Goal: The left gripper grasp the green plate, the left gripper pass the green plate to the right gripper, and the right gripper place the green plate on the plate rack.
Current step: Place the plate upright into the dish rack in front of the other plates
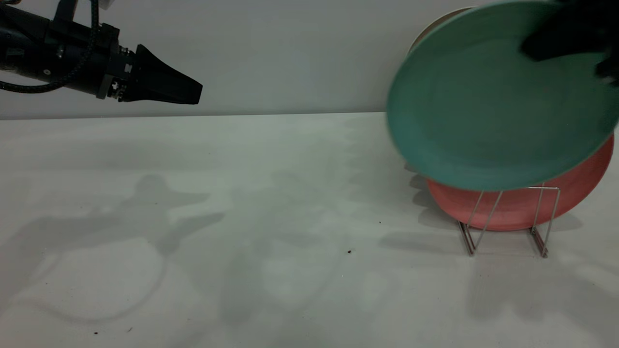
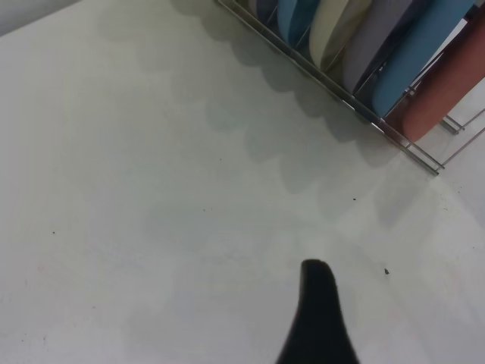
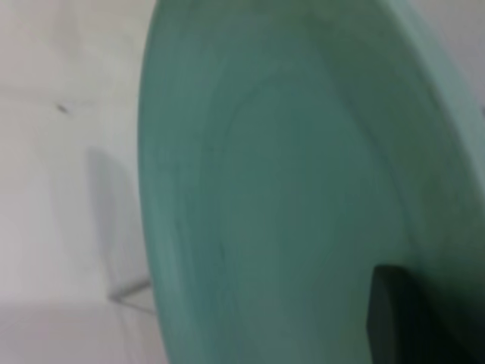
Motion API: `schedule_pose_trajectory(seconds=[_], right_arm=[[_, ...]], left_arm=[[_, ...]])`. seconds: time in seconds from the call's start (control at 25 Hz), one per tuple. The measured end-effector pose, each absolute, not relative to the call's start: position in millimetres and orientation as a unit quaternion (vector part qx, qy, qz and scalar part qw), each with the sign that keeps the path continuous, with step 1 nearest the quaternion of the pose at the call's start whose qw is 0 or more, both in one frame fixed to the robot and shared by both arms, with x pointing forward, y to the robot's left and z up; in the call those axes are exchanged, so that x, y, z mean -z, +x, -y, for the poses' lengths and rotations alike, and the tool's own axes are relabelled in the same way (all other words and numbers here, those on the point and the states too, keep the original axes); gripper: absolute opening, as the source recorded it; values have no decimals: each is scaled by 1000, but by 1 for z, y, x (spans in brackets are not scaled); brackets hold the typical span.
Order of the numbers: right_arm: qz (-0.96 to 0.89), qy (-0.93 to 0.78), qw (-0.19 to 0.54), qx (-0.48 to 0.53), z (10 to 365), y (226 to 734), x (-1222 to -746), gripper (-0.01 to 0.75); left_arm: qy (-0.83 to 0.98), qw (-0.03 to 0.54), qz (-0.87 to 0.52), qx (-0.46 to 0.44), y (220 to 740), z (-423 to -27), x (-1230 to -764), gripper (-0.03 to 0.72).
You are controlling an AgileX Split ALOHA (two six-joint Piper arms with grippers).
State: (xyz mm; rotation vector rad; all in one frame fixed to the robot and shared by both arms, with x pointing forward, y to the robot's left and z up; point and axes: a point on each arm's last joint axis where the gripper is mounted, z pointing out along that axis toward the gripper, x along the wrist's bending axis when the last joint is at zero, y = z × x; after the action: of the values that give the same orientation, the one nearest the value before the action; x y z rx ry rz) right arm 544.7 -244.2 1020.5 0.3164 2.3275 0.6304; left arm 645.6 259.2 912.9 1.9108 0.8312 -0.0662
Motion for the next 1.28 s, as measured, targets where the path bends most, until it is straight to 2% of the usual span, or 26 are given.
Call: schedule_pose_trajectory(seconds=[0.2, 0.44, 0.8, 1.28], right_arm=[[-895, 126, 357, -235, 259, 549, -1025, 105], [-900, 116, 347, -237, 259, 548, -1023, 105], [-916, 105, 323, -215, 260, 562, -995, 105], [-917, 104, 321, -214, 260, 562, -993, 122]], left_arm=[[792, 504, -344, 27, 646, -259, -913, 591], [792, 504, -344, 28, 646, -259, -913, 591], [791, 504, -345, 28, 646, -259, -913, 591], [791, 504, -345, 28, 646, -259, -913, 591]])
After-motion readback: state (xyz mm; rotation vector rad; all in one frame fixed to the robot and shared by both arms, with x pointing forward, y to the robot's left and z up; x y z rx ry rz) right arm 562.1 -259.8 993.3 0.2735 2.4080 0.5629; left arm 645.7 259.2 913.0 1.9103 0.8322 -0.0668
